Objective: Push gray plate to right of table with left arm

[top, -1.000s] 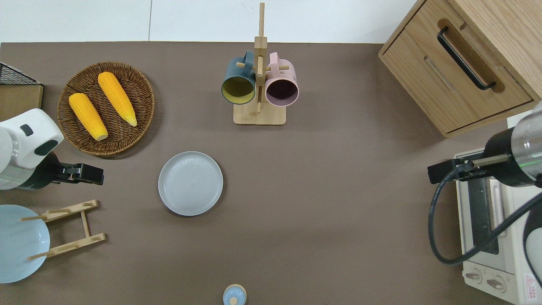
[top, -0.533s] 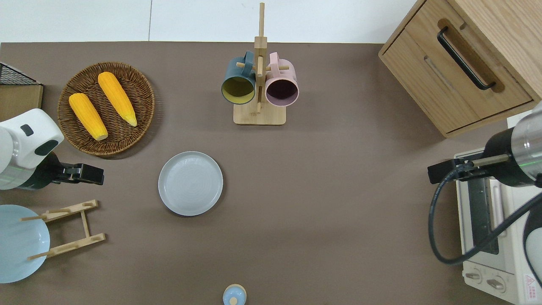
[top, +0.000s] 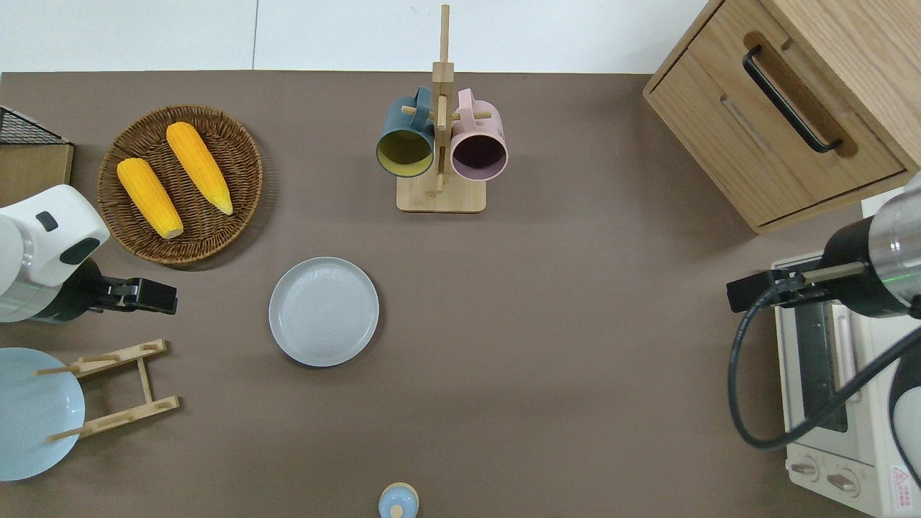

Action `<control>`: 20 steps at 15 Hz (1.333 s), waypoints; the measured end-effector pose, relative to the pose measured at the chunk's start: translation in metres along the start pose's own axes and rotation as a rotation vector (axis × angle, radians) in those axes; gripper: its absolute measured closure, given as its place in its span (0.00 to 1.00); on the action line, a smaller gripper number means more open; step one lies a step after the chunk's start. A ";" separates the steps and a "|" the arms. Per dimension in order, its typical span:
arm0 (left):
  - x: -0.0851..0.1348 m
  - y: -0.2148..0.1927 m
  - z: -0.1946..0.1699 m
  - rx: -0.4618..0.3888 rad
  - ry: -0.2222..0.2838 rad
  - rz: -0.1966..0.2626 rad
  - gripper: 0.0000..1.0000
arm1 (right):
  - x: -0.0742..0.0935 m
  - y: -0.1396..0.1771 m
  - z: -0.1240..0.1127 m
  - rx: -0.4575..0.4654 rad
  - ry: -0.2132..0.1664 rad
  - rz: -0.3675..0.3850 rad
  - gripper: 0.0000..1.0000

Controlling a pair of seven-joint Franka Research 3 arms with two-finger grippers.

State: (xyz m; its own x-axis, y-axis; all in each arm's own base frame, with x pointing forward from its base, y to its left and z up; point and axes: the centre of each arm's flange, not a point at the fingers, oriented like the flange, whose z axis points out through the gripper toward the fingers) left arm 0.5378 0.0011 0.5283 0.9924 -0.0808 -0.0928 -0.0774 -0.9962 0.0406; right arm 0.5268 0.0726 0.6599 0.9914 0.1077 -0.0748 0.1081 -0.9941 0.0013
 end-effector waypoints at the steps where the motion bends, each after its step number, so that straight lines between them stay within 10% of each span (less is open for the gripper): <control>1: 0.000 0.001 0.000 0.000 0.000 0.001 0.00 | 0.000 0.000 0.000 0.000 0.000 0.000 0.01; 20: -0.001 0.004 0.006 0.000 -0.012 0.038 0.00 | 0.000 0.000 0.000 0.000 0.000 0.000 0.01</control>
State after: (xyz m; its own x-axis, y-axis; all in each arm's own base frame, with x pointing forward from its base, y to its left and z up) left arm 0.5360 -0.0035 0.5223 0.9875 -0.1193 -0.1034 -0.1152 -0.9923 0.0444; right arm 0.5268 0.0726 0.6599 0.9914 0.1077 -0.0748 0.1081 -0.9941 0.0013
